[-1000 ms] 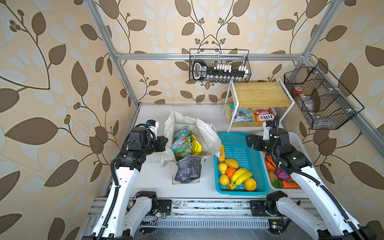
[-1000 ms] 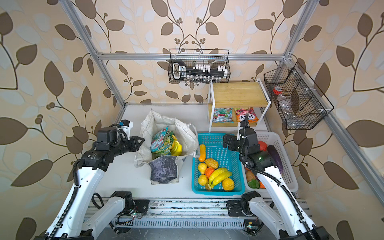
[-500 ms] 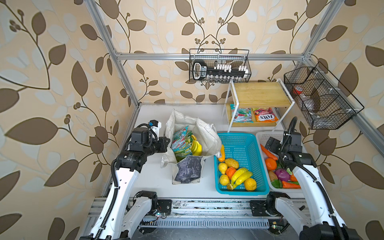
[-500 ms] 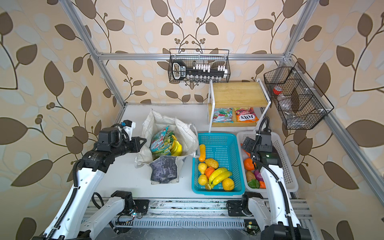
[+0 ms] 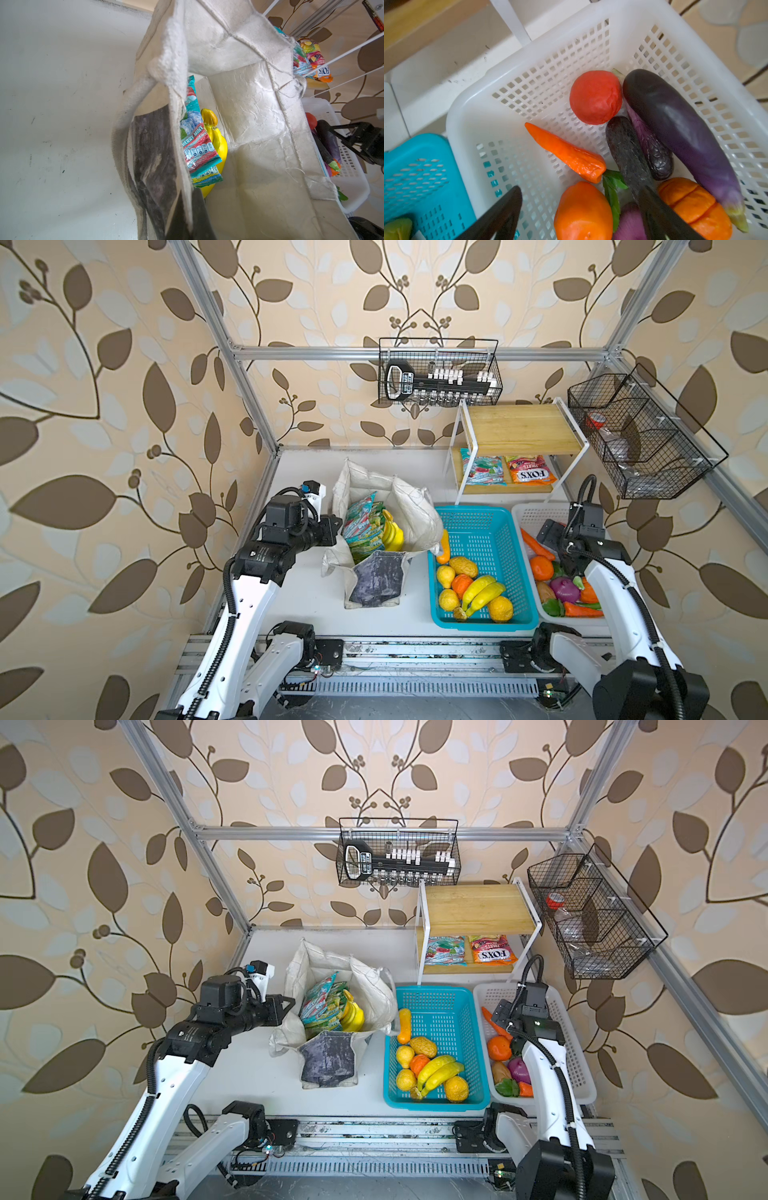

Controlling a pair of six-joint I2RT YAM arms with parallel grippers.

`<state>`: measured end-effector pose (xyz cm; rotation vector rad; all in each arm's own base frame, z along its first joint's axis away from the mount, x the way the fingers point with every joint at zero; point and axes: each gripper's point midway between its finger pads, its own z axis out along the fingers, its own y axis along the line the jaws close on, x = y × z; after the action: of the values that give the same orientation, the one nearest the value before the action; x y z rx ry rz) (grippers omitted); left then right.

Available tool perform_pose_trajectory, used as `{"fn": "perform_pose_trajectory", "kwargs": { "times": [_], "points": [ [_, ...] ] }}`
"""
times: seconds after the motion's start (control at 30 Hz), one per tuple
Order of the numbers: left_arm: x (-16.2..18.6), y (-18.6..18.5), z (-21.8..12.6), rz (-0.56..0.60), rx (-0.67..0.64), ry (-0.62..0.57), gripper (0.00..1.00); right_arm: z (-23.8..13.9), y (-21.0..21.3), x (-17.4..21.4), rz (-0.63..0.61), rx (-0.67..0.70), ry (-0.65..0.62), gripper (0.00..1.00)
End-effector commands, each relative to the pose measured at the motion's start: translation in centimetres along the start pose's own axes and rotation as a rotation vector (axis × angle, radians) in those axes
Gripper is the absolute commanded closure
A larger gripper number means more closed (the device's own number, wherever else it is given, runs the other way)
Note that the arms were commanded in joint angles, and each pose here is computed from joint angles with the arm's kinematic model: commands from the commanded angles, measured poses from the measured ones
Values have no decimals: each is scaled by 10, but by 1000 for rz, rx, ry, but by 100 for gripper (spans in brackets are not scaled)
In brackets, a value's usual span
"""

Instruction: Place the food into the grocery bag and tie it

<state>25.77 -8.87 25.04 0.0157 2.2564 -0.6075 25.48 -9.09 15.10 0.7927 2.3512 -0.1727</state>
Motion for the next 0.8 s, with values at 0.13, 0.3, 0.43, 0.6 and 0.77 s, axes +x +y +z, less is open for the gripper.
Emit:
{"fn": "perform_pose_trajectory", "kwargs": {
  "times": [0.13,0.3,0.43,0.6,0.77],
  "points": [
    [-2,-8,-6,35,17,-16,100,14,6,50,12,-12,170,9],
    [-2,-9,-6,39,19,-14,100,23,-4,57,27,50,220,10],
    [-2,-12,-9,48,26,-22,100,27,-4,63,16,64,252,13],
    [-3,-13,-11,55,25,-33,100,33,5,72,50,-3,278,17],
    [-3,-13,-13,61,19,-38,100,45,1,76,65,4,304,19]
  ]
}}
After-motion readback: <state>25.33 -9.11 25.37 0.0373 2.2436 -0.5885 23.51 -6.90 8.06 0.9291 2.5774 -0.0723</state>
